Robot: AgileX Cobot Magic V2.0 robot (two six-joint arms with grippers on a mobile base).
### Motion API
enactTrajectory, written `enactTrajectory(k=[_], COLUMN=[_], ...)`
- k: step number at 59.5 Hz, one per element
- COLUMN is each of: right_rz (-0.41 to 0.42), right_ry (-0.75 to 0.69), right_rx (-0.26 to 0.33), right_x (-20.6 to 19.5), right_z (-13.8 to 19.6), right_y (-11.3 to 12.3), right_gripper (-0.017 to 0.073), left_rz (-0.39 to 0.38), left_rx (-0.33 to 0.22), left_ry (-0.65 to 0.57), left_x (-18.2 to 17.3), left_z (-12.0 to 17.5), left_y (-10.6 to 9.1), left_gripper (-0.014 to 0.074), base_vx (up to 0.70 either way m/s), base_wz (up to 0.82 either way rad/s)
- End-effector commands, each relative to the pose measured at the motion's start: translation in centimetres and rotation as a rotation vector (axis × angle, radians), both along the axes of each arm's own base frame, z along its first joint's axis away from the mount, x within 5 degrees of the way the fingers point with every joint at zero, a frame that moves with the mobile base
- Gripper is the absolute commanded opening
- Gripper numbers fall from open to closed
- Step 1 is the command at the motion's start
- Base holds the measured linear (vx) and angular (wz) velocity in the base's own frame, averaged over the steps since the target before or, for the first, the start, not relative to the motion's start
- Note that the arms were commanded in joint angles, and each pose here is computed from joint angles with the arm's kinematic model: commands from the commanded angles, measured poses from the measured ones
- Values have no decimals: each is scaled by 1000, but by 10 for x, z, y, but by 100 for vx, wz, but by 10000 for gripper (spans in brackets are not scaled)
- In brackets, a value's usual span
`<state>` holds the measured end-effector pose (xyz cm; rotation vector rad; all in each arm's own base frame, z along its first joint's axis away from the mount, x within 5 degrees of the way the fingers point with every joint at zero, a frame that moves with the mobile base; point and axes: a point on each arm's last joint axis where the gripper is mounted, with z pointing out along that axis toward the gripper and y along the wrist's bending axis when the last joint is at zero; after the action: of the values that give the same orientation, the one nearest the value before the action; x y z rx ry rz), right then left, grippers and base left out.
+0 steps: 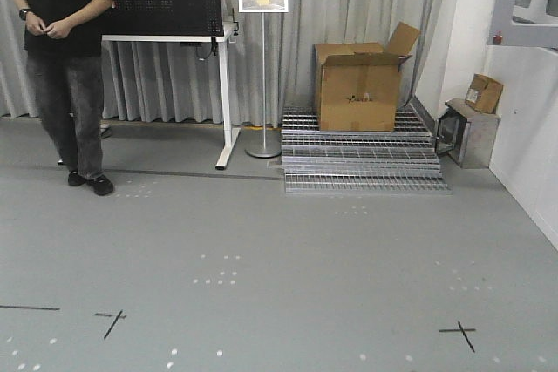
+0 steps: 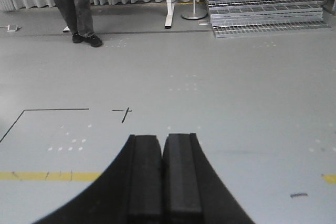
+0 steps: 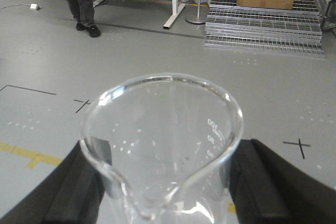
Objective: Pick beaker and place in left cabinet
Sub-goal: 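Drive the base across the room toward the white cabinet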
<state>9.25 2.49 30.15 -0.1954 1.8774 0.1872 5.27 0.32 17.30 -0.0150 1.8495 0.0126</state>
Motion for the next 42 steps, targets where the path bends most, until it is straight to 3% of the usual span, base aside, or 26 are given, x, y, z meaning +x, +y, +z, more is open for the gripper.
enactTrajectory(k=[1, 42], right_rz=[33, 34], right_ry=[-97, -98], right_rx=[3, 3], right_x=[1, 1], right_z=[15, 15], right_y=[3, 3], right_gripper=[-3, -3], left_rz=[-18, -18], left_rx=[-4, -4], left_ry=[-99, -99], left_x=[1, 1], left_z=[12, 12], left_y=[-1, -1], left_gripper=[4, 4], base_vx=[65, 70], base_wz=[-2, 1])
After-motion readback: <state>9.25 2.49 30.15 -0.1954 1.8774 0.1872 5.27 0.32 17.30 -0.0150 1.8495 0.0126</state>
